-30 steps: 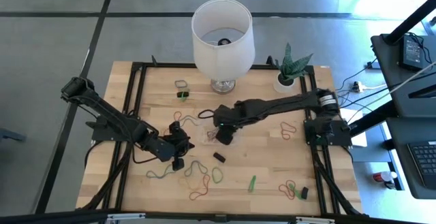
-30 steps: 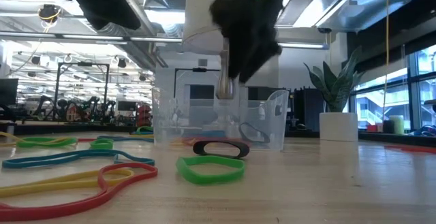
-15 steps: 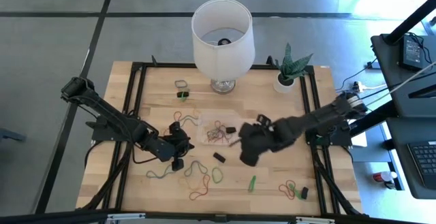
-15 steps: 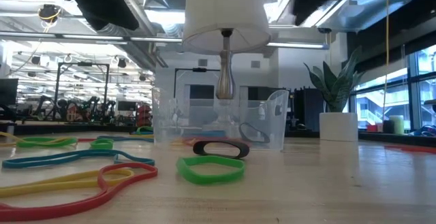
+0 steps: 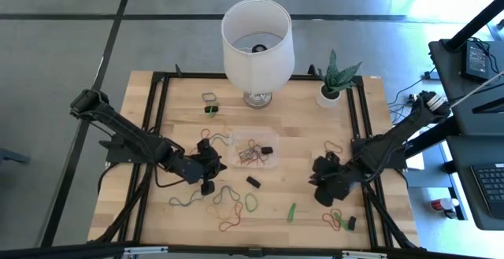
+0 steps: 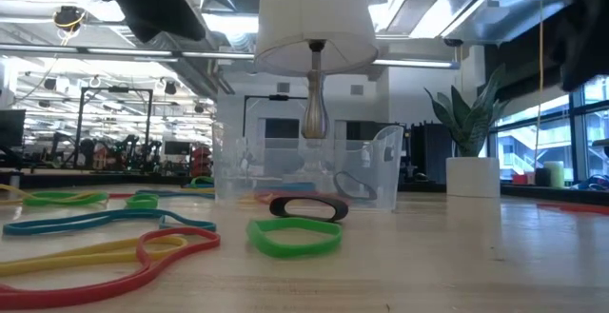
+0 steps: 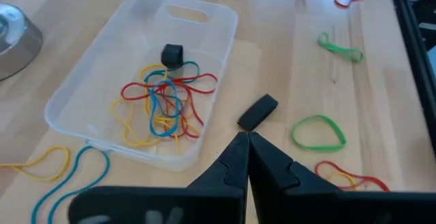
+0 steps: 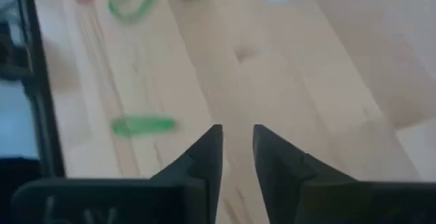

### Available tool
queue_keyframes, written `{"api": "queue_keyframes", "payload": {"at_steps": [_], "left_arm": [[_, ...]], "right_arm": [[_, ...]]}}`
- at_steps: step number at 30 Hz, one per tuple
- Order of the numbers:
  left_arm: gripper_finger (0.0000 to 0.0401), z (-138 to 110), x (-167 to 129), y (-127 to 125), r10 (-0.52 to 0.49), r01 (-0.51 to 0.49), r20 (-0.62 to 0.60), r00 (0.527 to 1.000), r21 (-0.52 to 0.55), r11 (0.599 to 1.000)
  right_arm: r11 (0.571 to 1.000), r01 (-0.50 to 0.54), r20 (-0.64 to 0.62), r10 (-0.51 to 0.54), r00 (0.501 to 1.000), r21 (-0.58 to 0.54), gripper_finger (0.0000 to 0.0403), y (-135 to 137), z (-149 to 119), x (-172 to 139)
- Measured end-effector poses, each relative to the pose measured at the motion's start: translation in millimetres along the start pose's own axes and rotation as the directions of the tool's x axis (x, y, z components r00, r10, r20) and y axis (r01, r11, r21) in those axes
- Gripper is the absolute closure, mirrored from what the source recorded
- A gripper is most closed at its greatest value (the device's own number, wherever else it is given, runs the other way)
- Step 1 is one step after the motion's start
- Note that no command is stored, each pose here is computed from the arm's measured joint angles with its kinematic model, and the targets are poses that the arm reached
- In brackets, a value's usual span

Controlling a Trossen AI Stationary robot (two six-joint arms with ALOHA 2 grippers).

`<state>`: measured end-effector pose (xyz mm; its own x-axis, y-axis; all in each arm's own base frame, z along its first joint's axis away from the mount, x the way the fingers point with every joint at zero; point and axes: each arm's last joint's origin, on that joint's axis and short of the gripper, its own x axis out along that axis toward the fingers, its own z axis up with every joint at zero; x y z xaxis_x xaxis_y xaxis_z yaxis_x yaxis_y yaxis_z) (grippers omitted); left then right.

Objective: Pick and place rubber bands into bin
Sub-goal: Put the green rubber band into the container

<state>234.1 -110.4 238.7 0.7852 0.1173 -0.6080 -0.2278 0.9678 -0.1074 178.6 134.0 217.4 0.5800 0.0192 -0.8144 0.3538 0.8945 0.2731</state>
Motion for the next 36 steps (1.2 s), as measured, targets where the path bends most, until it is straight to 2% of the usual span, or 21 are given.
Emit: {"api": "queue_keyframes", "payload": {"at_steps": [5, 9, 14, 17, 21, 25, 36], "left_arm": [[0.0396, 3, 4, 8, 0.014, -0.014, -0.019, 1.000, -0.016, 1.000], [0.0383, 0, 6, 15, 0.020, -0.022, -0.092, 0.996, -0.014, 1.000], [0.0352, -10, 5, 24, 0.090, -0.101, -0.197, 0.976, -0.049, 0.994], [0.0328, -17, 6, 28, 0.141, -0.163, -0.261, 0.955, -0.064, 0.985], [0.0299, -24, 16, 35, 0.204, -0.247, -0.339, 0.918, -0.089, 0.965], [0.0280, -32, 33, 38, 0.246, -0.295, -0.404, 0.881, -0.062, 0.954], [0.0280, -57, 75, 49, 0.325, -0.344, -0.551, 0.768, 0.072, 0.936]], "right_arm": [[0.999, 0.019, -0.028, -0.020, 0.999, -0.040, 0.0329, -19, -20, 3], [0.997, 0.043, -0.040, -0.046, 0.998, -0.065, 0.0332, -29, -28, 9], [0.984, 0.056, -0.050, -0.066, 0.997, -0.171, 0.0331, -35, -34, 14], [0.979, 0.064, -0.055, -0.076, 0.996, -0.195, 0.0333, -39, -36, 17], [0.983, 0.055, -0.049, -0.064, 0.997, -0.173, 0.0333, -39, -37, 18], [0.984, 0.051, -0.048, -0.060, 0.997, -0.171, 0.0333, -38, -37, 18], [0.984, 0.051, -0.048, -0.060, 0.997, -0.172, 0.0333, -38, -37, 18]]}}
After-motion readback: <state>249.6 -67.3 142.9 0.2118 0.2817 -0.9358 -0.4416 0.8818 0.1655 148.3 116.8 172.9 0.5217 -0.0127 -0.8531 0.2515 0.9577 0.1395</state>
